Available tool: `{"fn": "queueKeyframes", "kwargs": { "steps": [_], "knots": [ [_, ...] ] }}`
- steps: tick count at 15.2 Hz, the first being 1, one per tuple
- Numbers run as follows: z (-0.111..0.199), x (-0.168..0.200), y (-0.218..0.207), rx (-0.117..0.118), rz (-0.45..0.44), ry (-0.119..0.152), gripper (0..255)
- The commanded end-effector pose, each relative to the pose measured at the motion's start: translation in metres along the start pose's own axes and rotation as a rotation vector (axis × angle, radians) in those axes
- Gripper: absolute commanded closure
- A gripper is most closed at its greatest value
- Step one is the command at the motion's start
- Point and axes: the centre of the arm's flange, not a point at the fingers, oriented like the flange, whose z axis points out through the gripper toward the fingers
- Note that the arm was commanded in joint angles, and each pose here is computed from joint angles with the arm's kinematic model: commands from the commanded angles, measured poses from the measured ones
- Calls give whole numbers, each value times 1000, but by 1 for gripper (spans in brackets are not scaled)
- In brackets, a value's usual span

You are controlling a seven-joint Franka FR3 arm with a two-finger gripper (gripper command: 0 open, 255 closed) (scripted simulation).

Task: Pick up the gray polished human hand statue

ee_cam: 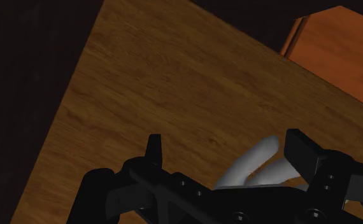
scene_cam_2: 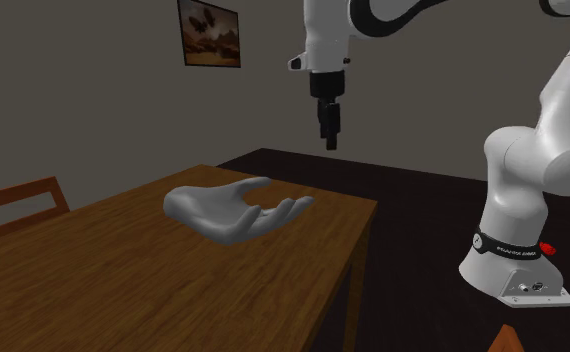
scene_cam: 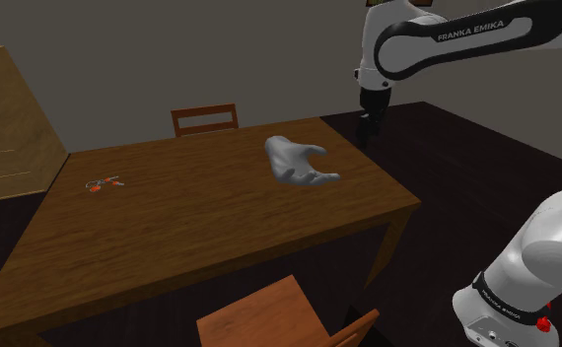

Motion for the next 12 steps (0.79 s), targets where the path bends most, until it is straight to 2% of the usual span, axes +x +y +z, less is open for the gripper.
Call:
{"fn": "queueKeyframes", "kwargs": {
  "steps": [1, 12],
  "knots": [
    [8, 28, 4, 3, 2, -11, 0],
    [53, 174, 25, 20, 14, -68, 0]
  ]
}}
